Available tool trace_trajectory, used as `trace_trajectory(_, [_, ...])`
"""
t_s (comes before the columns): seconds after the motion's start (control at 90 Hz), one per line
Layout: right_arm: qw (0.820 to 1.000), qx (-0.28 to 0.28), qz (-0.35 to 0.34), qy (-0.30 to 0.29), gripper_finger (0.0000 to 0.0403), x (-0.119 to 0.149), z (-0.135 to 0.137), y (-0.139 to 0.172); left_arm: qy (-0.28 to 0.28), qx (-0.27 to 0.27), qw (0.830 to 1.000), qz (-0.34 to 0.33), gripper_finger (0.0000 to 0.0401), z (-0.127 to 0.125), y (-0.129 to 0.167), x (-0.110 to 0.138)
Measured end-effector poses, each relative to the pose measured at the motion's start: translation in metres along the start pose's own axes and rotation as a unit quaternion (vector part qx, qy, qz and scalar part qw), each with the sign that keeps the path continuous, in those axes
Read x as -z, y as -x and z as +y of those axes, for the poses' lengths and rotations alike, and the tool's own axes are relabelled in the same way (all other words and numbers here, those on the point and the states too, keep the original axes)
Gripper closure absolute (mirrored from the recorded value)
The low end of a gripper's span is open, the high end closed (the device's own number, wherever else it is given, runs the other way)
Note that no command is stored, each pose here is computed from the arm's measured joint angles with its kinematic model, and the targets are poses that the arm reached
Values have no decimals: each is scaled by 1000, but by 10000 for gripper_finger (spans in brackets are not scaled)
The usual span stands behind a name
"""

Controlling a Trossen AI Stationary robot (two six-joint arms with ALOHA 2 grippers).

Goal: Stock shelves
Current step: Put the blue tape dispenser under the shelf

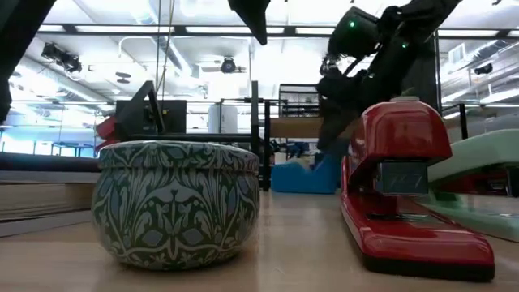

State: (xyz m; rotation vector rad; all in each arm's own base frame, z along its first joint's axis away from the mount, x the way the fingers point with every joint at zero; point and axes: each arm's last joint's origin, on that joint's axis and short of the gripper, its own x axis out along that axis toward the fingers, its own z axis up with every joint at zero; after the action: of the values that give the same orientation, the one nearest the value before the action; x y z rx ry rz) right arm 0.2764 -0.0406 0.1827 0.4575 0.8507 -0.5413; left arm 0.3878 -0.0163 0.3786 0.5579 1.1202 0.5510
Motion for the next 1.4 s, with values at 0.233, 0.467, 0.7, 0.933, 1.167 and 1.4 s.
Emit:
trace_trajectory(0.233, [994, 42, -13, 96, 78, 13, -6, -24, 10, 0, 1000, -2, 295, 0, 0, -1])
trace_trajectory(0.467, [996, 30, -60, 56, 113, 21, -12, -46, 18, 1, 1000, -8, 295, -1, 0, -2])
trace_trajectory(0.7, [997, 21, -69, 40, 225, 22, -13, -60, 19, 1, 1000, -12, 295, -1, 1, -3])
trace_trajectory(0.933, [993, 48, -72, -85, 233, 28, -10, -51, 20, 1, 1000, -13, 295, -1, 1, -3])
trace_trajectory(1.167, [969, 94, -120, -192, 233, 29, -10, -50, 18, 2, 1000, -14, 295, -2, 2, -3])
trace_trajectory(1.4, [950, 98, -153, -253, 233, 25, -18, -67, 17, 2, 1000, -14, 295, -2, 2, -3])
